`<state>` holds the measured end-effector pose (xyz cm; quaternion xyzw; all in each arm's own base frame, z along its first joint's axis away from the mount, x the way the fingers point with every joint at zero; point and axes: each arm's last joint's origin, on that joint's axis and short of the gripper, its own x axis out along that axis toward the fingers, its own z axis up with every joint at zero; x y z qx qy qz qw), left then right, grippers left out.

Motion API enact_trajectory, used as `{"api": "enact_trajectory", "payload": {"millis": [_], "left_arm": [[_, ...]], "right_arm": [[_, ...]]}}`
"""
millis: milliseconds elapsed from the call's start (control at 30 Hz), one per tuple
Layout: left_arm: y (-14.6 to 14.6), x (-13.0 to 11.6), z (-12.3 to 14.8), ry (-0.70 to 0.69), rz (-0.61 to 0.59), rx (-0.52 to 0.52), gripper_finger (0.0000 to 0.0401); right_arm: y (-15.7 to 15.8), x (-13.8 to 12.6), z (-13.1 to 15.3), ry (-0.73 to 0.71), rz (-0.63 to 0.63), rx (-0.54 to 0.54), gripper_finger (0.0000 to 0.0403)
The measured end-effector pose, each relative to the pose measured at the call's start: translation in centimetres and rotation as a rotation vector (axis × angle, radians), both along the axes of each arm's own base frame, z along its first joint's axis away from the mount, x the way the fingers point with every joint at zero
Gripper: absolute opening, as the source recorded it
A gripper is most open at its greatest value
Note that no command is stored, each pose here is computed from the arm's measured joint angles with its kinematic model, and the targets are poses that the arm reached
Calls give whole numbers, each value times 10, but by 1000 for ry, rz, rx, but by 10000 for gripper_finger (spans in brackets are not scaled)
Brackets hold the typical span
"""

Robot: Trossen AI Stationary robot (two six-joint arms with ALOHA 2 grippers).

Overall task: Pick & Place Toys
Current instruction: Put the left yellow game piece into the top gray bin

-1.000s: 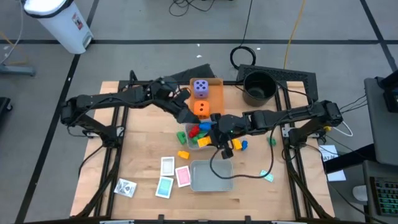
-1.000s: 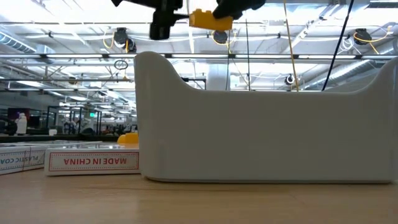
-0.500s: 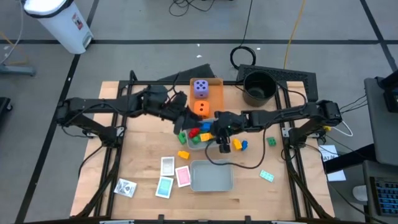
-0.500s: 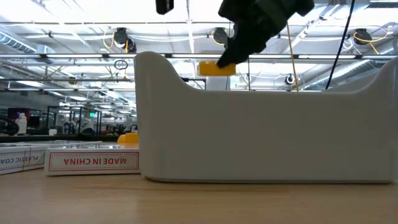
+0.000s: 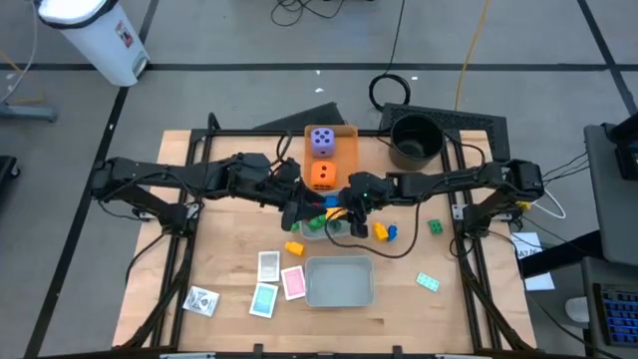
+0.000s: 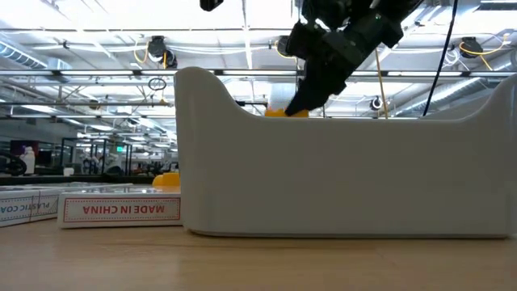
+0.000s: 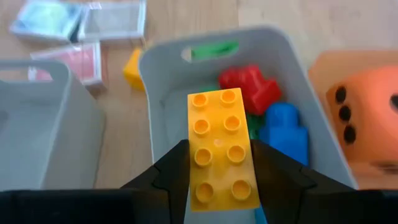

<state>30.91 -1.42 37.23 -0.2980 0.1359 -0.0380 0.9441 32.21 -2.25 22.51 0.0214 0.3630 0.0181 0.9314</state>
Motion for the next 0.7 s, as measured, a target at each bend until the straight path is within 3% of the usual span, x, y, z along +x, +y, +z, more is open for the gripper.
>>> {"api": "enact_trajectory", "payload": {"millis": [467,700], "left_arm": [[-3,0,0,1,6,1,216],[-7,0,0,2,-8,2,214]], "right_arm": [[-4,18,-38,76,-73,64,140],[-5,22,-39,48,-92,62,140]]}}
